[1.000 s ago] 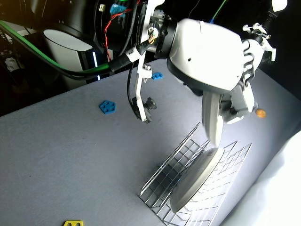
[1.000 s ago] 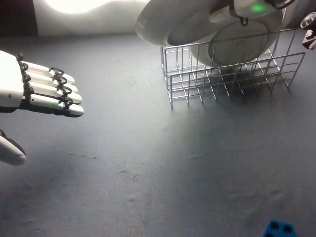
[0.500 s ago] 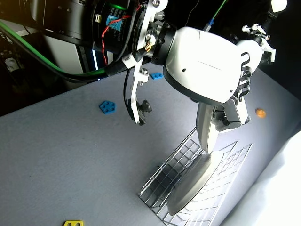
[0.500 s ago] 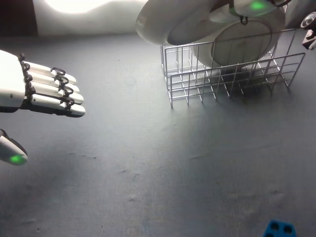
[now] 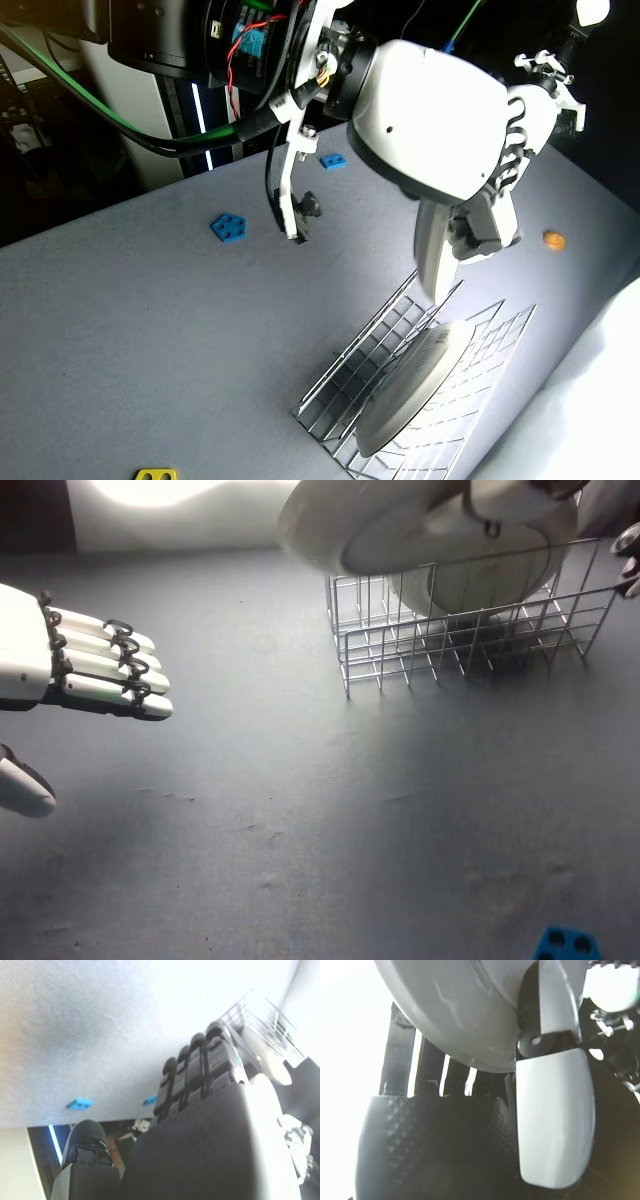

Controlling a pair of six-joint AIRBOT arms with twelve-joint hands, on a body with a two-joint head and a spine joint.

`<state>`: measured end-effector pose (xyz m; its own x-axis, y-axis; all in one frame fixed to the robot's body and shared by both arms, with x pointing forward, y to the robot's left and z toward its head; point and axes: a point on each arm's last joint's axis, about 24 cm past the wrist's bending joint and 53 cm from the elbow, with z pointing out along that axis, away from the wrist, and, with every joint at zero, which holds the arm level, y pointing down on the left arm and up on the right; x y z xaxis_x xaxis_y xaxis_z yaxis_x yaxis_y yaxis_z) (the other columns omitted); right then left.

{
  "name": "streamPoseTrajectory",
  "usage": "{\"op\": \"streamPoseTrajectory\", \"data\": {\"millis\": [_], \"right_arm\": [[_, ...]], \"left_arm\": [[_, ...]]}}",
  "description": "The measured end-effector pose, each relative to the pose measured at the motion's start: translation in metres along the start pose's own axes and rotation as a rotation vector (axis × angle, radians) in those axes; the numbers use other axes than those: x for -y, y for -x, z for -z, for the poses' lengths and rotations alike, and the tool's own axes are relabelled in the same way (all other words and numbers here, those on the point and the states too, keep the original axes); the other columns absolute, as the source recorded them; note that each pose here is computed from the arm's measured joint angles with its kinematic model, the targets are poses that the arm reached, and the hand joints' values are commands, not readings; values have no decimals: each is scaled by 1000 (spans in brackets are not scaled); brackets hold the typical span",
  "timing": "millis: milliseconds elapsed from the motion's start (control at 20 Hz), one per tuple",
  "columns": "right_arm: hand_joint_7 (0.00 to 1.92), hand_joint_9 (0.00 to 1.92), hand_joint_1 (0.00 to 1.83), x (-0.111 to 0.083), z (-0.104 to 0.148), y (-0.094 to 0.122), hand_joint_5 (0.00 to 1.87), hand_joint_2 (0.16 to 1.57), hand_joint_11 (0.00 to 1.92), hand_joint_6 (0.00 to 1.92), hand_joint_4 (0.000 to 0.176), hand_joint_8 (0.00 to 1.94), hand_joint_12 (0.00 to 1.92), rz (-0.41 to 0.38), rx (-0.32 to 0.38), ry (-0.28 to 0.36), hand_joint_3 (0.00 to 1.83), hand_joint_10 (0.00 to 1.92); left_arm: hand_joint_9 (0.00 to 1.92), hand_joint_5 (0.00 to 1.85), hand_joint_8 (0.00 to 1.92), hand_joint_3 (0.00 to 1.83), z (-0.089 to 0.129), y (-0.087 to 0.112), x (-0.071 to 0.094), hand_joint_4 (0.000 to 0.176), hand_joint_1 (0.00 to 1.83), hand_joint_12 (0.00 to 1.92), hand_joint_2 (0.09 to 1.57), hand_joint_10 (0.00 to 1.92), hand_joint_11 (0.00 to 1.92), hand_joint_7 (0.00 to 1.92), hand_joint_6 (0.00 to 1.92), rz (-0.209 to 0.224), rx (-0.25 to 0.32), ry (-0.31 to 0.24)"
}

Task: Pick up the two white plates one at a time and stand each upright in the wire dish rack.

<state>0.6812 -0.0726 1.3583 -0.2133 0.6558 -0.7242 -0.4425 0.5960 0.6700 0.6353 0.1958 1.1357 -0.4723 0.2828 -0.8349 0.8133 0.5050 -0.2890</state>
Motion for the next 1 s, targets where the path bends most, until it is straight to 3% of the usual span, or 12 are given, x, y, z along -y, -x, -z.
{"op": "streamPoseTrajectory", "data": {"millis": [200,550,850,1000], "right_arm": [[1109,1197,1243,16,1,6,1118,1062,723,833,8,698,921,13,22,-61,0,6],[1119,1202,1243,15,2,-1,1127,1057,718,807,18,693,942,-9,-1,-63,0,5],[1131,1207,1249,7,7,-15,1165,1047,718,742,11,671,930,-21,-42,-57,0,3],[1109,1192,1240,7,12,-19,1112,1061,712,822,26,720,929,-9,-54,-64,1,7]], "left_arm": [[0,0,0,1,0,0,0,0,0,0,1150,0,0,0,0,-1,-1,0],[0,0,0,0,0,0,1,0,0,0,1144,0,0,0,0,-1,-1,-2],[0,0,0,0,0,-1,0,0,0,0,1141,0,0,0,0,-3,-5,-1],[0,0,0,0,-1,-2,1,0,0,0,1141,0,0,0,0,-2,-5,-3]]}}
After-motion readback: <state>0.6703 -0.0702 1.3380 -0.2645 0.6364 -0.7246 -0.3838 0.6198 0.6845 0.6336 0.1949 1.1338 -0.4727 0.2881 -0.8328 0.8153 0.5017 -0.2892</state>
